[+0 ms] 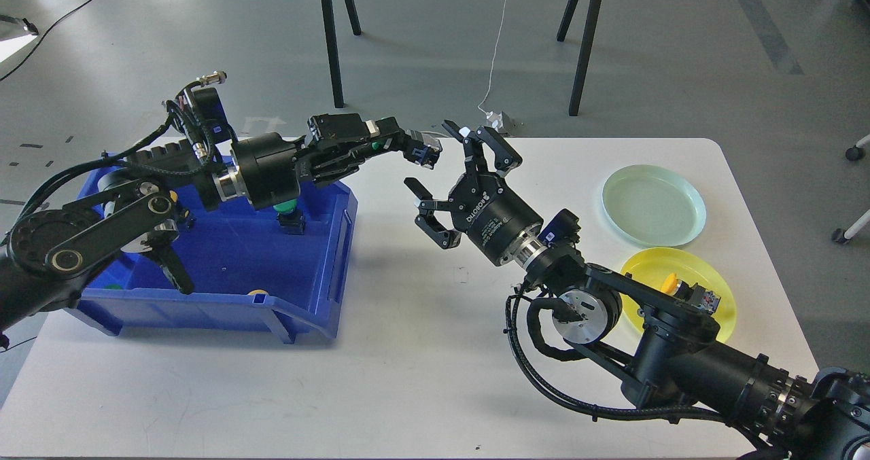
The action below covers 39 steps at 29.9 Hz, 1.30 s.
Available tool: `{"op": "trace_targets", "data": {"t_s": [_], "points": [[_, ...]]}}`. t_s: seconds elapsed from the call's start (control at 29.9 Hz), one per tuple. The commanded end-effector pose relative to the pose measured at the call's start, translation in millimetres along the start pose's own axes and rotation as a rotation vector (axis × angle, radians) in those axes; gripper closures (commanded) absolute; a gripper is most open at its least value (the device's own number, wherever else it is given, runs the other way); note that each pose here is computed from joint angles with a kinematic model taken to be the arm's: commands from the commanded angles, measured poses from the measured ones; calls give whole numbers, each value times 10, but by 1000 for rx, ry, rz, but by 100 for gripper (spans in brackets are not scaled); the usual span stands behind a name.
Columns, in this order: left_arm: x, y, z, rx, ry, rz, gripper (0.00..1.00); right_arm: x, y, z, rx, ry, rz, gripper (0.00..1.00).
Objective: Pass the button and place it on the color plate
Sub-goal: 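Close the right gripper on the green button held by the left gripper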
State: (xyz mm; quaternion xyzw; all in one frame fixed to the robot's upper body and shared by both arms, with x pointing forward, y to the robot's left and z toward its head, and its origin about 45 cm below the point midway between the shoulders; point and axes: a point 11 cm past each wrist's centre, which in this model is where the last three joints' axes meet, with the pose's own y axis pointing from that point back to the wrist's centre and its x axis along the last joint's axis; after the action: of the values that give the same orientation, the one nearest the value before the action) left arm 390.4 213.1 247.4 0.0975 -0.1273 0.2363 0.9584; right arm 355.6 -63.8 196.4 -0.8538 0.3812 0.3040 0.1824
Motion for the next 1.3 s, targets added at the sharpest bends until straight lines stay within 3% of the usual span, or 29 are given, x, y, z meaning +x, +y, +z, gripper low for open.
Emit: {"op": "trace_targets", "data": {"t_s": [0.0, 0.23, 0.33, 0.5, 0.67, 0.77, 0.8, 1.14, 1.2, 1.27], "points": [[-1, 1, -1, 0, 2, 0, 68, -52, -24, 43, -4, -11, -10, 12], [-2, 1, -2, 0, 0, 0, 68, -93, -38, 70, -5, -19, -20, 13], [-2, 1, -2, 0, 0, 0, 68, -97, -40, 74, -5, -19, -19, 21], [-1, 1, -1, 0, 2, 0, 68, -103, -41, 73, -5, -18, -21, 46], [0, 1, -1, -1, 3, 1, 68, -124, -34, 84, -10, -20, -29, 64], [1, 1, 0, -2, 4, 2, 67, -127, -32, 96, -12, -19, -28, 85], [1, 1, 0, -2, 4, 2, 66, -120, -35, 95, -10, -19, -22, 88], [13, 12, -15, 2, 5, 7, 62, -142, -49, 102, -9, -21, -17, 94], [19, 13, -23, 4, 6, 10, 56, -139, -45, 107, -9, -21, -16, 94], [23, 10, -21, 2, 9, 12, 41, -141, -45, 105, -8, -22, -17, 95]]}}
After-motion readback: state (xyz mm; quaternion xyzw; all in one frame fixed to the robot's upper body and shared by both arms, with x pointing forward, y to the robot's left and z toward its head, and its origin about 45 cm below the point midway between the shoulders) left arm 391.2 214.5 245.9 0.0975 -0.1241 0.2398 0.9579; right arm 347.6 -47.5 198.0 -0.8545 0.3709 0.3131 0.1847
